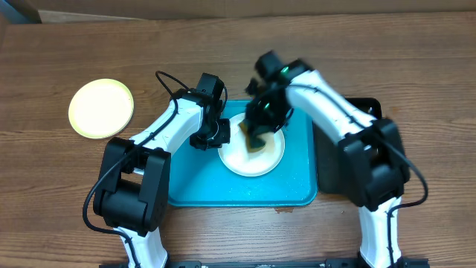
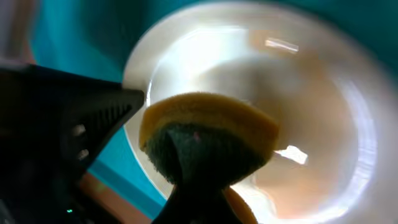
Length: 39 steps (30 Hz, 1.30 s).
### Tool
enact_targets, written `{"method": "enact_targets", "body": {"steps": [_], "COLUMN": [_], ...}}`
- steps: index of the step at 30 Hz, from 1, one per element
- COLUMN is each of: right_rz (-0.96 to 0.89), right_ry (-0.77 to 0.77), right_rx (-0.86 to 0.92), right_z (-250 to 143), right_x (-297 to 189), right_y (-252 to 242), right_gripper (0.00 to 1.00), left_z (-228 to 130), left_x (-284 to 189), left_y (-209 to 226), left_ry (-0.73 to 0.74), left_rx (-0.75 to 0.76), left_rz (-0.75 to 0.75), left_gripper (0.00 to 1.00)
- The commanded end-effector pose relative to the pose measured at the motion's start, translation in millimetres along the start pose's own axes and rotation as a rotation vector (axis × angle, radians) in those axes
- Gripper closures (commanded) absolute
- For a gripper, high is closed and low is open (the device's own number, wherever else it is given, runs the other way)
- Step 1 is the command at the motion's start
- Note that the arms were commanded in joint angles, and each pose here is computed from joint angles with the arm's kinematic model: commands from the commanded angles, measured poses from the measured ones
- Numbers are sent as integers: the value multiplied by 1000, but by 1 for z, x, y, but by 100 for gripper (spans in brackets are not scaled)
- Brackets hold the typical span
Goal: Clean dirty plates on tray and stack at the side
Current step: 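Return the sponge to the black tray and raise right arm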
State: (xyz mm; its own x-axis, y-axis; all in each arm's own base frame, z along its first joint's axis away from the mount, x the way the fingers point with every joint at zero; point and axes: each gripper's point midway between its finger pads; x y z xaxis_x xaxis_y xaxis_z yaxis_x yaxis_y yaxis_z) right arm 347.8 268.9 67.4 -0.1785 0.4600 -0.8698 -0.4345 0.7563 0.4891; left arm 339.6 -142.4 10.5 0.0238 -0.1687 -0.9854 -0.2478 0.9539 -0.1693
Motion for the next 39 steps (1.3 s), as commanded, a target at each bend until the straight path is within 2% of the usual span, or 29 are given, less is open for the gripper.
{"method": "enact_targets", "body": {"steps": [1,11,17,25,27,30,34,36,38,39], "right_rz": [-12,-319,-377,-420,-420,-420,-391,-353,-348,-357], "right_ry": [-46,84,107,143,140,131,31,-72,-136,-164], "right_rx": [4,313,398,421,421,418,439,449,476,503], "right_z": [7,-60,-84,-105,-105,-103,-79,-59,-51,-49], "right_x": [-44,-103,-111,-85,-80,-82,-104,-130,-152,-161], "right_y": [-23,-152,-190,-215,-217,-217,-217,-217,-222,-227], "right_gripper": [96,96,96,95,70,24,21,20,7,4], "left_z": [-1,-1,-2,-2,-2,-2,-3,-5,-6,-6], "left_x": [-3,-3,-3,-3,-3,-3,-3,-3,-3,-3], "left_y": [1,1,1,1,2,2,2,3,3,3], "left_ry": [-6,-4,-3,-2,-1,-2,4,10,13,14], "left_rx": [12,12,11,11,11,11,10,9,10,11], "left_rz": [0,1,2,2,3,3,6,10,12,13], "left_gripper": [90,78,75,73,72,67,69,71,71,71]}}
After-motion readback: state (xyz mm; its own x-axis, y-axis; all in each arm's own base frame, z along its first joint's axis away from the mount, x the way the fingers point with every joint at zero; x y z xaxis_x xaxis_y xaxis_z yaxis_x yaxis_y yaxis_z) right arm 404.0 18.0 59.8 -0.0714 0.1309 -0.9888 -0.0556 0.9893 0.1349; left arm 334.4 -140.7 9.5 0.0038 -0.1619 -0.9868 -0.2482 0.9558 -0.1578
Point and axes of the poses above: each gripper's point midway between its finger pads, its own x axis out along the fingers, its own y axis along the line the jaws close on, z = x × y, and after that the axes turned 14 degrees about -x, right-handed
